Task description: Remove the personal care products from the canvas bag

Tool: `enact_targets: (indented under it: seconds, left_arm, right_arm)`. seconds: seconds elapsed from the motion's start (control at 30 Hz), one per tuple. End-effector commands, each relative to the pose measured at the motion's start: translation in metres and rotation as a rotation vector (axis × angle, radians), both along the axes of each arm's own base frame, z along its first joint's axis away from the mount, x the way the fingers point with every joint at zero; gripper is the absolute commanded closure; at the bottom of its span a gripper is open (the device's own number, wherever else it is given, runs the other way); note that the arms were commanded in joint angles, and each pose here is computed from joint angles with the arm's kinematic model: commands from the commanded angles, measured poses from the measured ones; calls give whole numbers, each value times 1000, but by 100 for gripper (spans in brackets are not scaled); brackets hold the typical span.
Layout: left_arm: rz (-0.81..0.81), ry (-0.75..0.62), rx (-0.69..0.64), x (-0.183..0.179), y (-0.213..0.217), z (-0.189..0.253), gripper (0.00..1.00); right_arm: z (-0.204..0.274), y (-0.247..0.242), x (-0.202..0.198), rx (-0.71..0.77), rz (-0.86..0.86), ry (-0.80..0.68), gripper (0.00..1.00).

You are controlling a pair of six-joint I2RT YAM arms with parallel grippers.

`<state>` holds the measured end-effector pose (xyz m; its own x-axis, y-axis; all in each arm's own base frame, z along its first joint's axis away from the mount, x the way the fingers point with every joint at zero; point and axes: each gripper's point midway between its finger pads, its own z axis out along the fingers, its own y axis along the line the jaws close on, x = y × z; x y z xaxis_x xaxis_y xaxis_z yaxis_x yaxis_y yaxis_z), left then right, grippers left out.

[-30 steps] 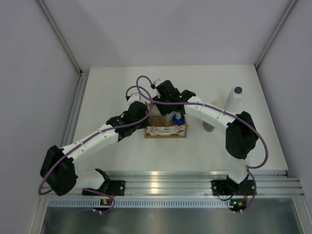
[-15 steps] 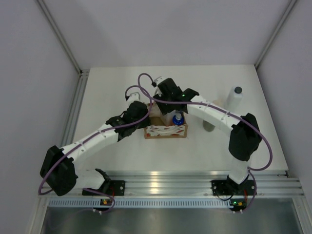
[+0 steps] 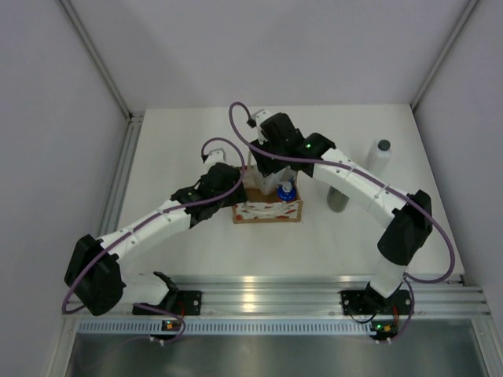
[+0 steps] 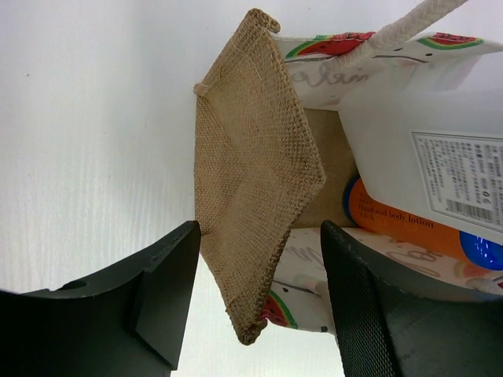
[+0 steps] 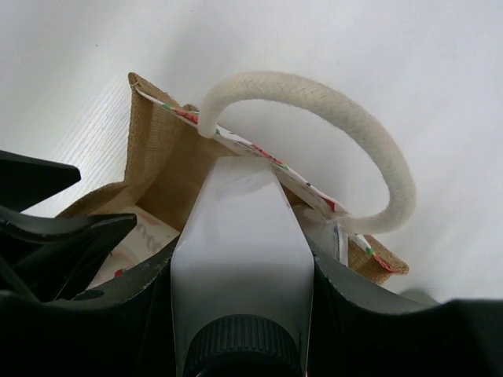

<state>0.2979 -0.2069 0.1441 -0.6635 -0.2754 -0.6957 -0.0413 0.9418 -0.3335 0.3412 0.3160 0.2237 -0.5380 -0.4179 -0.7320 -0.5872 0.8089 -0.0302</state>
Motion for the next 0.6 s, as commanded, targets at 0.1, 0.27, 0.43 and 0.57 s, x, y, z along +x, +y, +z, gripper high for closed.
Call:
enact_targets:
  seconds: [0.1, 0.27, 0.43, 0.57]
  left_arm:
    - [30, -27, -13, 2, 4, 6, 33]
    - [33, -35, -16, 2, 6, 9, 33]
    - [30, -36, -16, 0, 6, 9, 33]
    - [33, -38, -21, 1, 6, 10, 33]
  right_arm:
    - [77, 0, -6, 131, 13, -135, 100]
    - [61, 4, -7, 103, 20, -113, 100]
    - [66, 4, -4, 103, 14, -129, 100]
    - [60, 7, -3, 103, 19, -114, 100]
